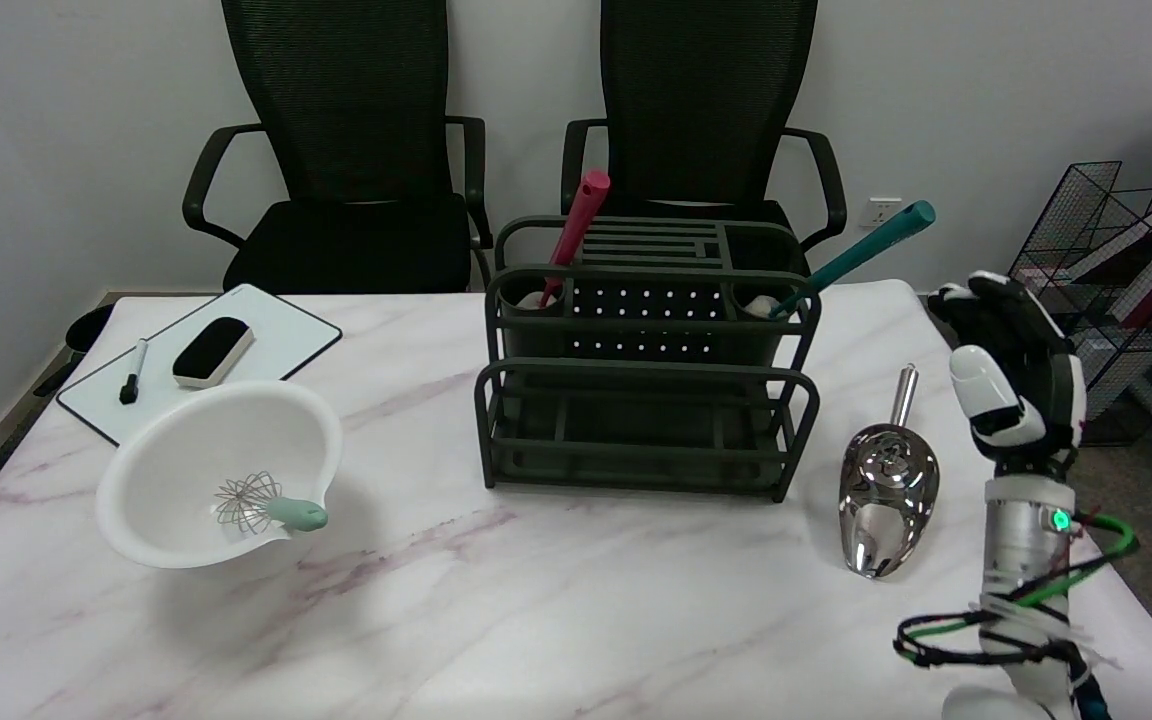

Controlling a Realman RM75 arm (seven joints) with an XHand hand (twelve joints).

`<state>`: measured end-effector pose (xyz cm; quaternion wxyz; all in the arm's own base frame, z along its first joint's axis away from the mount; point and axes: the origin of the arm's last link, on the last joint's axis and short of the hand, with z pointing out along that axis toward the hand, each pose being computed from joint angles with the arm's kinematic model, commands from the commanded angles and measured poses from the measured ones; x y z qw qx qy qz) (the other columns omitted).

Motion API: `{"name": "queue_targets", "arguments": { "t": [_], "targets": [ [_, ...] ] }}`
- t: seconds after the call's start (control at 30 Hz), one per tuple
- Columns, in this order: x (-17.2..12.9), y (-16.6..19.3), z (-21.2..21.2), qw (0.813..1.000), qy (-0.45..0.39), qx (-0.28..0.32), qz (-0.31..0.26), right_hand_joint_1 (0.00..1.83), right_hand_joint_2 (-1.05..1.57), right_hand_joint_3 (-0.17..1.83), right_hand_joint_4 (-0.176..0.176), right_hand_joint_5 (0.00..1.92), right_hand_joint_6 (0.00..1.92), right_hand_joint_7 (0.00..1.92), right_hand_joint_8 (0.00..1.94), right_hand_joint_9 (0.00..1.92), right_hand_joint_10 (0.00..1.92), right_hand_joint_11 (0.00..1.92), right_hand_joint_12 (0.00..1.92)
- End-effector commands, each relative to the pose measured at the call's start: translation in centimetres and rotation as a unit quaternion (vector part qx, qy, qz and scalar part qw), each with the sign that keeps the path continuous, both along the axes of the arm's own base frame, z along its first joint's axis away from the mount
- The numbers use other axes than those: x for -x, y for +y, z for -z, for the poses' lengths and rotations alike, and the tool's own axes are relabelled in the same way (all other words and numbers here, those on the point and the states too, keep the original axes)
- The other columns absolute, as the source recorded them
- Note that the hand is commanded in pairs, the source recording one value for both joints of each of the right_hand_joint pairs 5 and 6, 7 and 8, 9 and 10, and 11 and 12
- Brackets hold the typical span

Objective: Pick up the blue sponge bottle brush.

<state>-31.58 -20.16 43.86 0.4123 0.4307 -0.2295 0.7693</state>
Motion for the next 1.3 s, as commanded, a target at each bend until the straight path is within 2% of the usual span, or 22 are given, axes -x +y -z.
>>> {"name": "queue_targets", "arguments": {
  "t": [0.03, 0.3, 0.57, 0.8, 0.9, 1.03, 1.17, 1.3],
  "targets": [
    [-0.8, -8.3, -7.7, 0.997, -0.058, -0.004, 0.047, 1.1, -0.19, 1.14, 0.0, 0.67, 0.67, 0.65, 0.65, 0.61, 0.61, 0.55, 0.55],
    [-1.6, -10.8, -7.8, 0.996, -0.075, -0.027, 0.049, 1.12, -0.26, 1.13, 0.0, 0.55, 0.55, 0.58, 0.58, 0.57, 0.57, 0.49, 0.49],
    [-4.1, -13.9, -4.3, 0.993, -0.079, -0.085, 0.006, 1.12, -0.24, 1.11, 0.0, 0.55, 0.55, 0.53, 0.53, 0.55, 0.55, 0.43, 0.43],
    [-5.0, -15.6, -2.6, 0.991, -0.076, -0.107, -0.008, 1.17, -0.13, 1.08, 0.0, 0.53, 0.53, 0.66, 0.66, 0.54, 0.54, 0.4, 0.4],
    [-5.2, -15.4, -2.4, 0.991, -0.069, -0.11, -0.013, 1.18, -0.12, 1.08, 0.0, 0.56, 0.56, 0.68, 0.68, 0.56, 0.56, 0.46, 0.46],
    [-4.2, -13.6, -3.7, 0.995, -0.058, -0.085, -0.007, 1.17, -0.08, 1.08, 0.0, 0.56, 0.56, 0.7, 0.7, 0.59, 0.59, 0.53, 0.53],
    [-2.8, -11.1, -4.8, 0.997, -0.054, -0.062, 0.004, 1.18, -0.03, 1.09, 0.0, 0.58, 0.58, 0.73, 0.73, 0.6, 0.6, 0.55, 0.55],
    [-2.9, -10.1, -4.6, 0.997, -0.049, -0.06, -0.012, 1.18, -0.02, 1.1, 0.0, 0.61, 0.61, 0.73, 0.73, 0.61, 0.61, 0.54, 0.54]
  ]
}}
